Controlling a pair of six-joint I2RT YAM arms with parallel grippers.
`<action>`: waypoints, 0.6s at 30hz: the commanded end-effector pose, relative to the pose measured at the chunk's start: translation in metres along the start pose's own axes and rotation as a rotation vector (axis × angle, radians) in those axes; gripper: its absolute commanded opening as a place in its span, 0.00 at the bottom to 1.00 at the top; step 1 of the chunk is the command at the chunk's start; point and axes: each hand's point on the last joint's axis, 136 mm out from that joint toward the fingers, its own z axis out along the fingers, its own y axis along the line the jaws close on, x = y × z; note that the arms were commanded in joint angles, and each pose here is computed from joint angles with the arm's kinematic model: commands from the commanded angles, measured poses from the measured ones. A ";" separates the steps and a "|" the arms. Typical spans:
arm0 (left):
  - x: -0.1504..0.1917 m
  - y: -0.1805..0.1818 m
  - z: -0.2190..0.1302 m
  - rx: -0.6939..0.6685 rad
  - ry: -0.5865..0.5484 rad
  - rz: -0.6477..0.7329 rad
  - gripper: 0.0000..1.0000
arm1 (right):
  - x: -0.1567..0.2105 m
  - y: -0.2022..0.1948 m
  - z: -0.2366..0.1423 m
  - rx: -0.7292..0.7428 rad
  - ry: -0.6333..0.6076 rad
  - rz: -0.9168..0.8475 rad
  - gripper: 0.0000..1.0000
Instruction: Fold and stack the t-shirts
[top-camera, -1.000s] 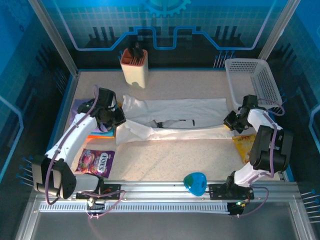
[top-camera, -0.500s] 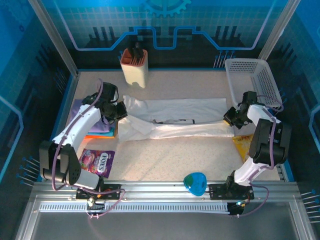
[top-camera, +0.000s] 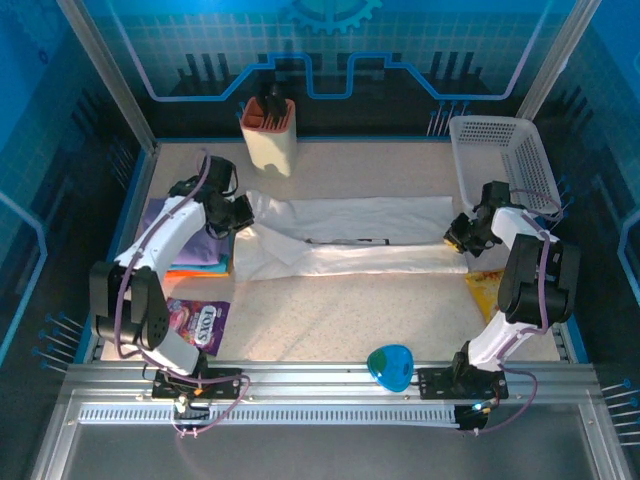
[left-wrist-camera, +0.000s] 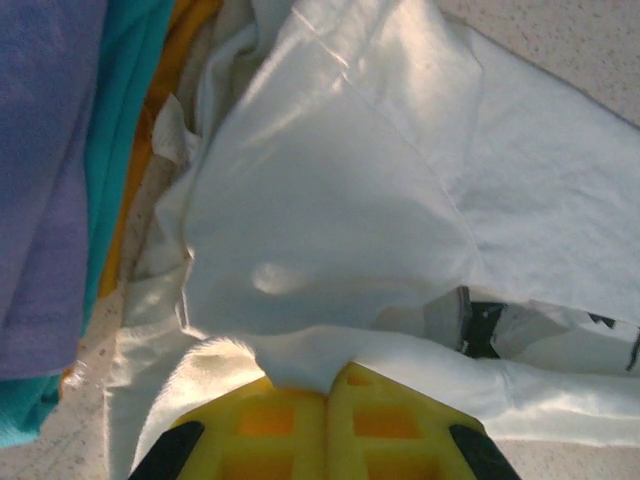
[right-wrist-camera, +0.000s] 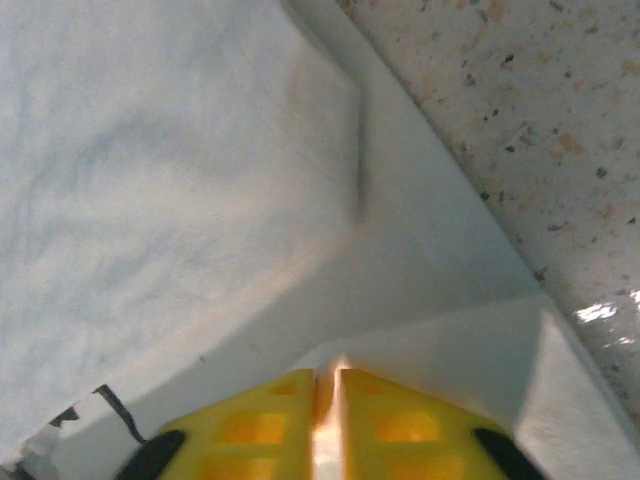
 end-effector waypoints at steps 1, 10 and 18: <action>-0.031 0.008 0.001 -0.036 -0.075 0.007 0.16 | -0.007 0.013 -0.008 -0.020 -0.043 -0.034 0.26; -0.051 -0.007 -0.005 0.011 -0.085 0.030 0.37 | 0.006 0.016 -0.030 -0.054 -0.085 -0.066 0.55; 0.000 -0.006 -0.008 0.074 -0.007 0.029 0.42 | 0.025 0.020 -0.033 -0.078 -0.100 -0.150 0.60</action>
